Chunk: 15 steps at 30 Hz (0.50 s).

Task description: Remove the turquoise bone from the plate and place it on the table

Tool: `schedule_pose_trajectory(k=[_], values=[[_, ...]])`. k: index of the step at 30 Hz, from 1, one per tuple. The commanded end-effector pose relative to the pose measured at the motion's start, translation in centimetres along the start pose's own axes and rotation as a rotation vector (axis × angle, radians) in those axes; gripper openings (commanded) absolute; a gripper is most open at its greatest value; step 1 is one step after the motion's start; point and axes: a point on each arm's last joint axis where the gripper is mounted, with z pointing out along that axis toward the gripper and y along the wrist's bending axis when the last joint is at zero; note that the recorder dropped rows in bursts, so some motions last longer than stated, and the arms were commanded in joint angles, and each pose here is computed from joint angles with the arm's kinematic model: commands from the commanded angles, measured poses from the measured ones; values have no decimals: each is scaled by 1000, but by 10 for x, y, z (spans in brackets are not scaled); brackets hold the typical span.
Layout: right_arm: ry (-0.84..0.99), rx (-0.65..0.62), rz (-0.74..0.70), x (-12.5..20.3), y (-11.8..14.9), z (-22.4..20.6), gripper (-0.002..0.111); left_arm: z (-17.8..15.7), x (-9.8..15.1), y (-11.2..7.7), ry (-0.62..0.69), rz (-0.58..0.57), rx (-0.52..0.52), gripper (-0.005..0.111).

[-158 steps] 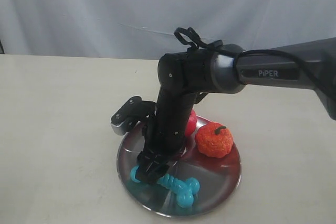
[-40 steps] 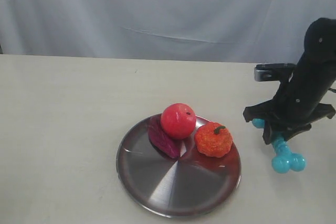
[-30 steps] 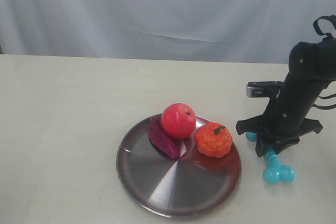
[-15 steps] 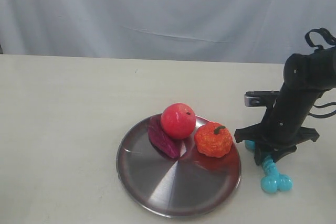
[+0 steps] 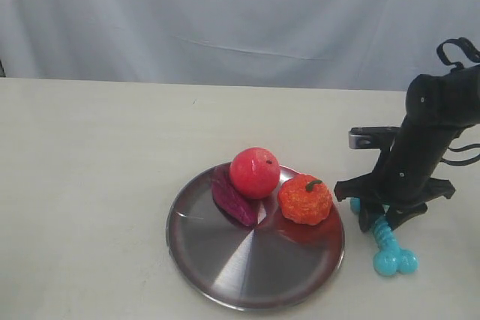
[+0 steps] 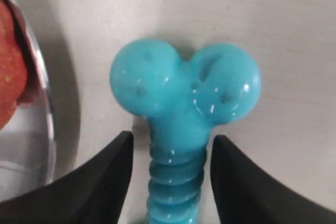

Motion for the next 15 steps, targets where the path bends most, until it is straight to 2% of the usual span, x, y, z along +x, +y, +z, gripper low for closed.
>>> schedule_pose_trajectory(k=[1, 6, 15], values=[[-59, -1, -9, -2, -1, -19, 48, 0, 0, 0, -4, -4, 0, 0], [-121, -5, -16, -1, 1, -53, 48, 0, 0, 0, -4, -4, 0, 0], [-365, -8, -38, 16, 7, -153, 45, 0, 0, 0, -4, -4, 0, 0]])
